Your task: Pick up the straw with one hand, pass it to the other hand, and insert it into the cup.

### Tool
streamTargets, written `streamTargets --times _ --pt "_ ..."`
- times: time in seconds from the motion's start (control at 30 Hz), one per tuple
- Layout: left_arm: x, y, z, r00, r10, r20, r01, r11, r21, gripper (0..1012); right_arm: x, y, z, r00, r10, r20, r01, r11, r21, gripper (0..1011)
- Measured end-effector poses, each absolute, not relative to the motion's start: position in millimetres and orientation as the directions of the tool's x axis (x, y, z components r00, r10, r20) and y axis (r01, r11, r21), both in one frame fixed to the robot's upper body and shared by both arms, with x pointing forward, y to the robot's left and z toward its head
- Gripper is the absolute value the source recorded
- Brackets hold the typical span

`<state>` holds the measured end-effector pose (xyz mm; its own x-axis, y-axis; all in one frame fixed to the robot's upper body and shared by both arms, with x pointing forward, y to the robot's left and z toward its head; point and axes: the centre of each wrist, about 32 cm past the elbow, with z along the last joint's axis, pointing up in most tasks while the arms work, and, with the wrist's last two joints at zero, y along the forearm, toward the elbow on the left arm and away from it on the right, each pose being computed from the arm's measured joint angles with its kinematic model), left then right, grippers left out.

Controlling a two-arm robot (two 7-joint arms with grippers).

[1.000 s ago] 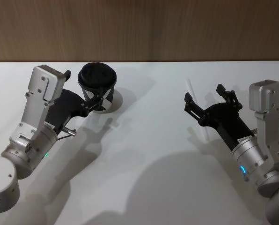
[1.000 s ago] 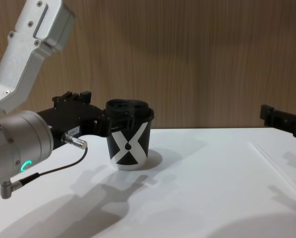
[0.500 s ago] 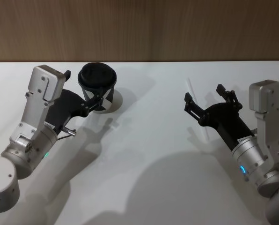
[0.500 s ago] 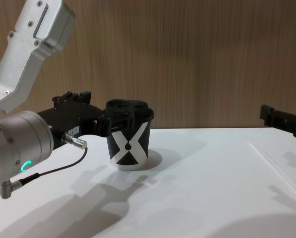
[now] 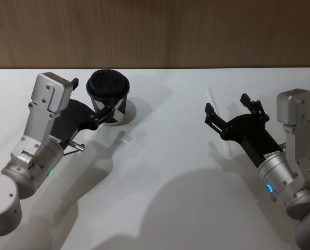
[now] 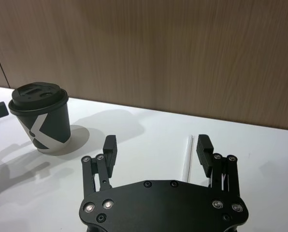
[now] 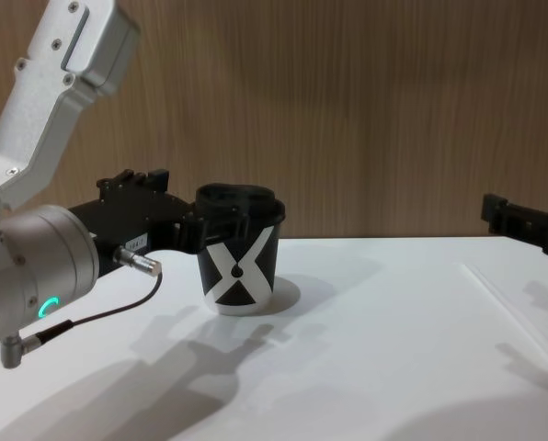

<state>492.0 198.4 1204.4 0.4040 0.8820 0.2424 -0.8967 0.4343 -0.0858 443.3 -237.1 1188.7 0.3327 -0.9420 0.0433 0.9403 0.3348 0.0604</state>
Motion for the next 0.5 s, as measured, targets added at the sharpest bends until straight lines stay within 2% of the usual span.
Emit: streamTargets --times 0.5 --pt "492.0 198.4 1204.4 0.404 0.882 0.242 -0.897 0.434 -0.086 1002 443.3 -237.6 1189.2 0.332 -0.942 0.044 0.941 0.334 0.057 1001"
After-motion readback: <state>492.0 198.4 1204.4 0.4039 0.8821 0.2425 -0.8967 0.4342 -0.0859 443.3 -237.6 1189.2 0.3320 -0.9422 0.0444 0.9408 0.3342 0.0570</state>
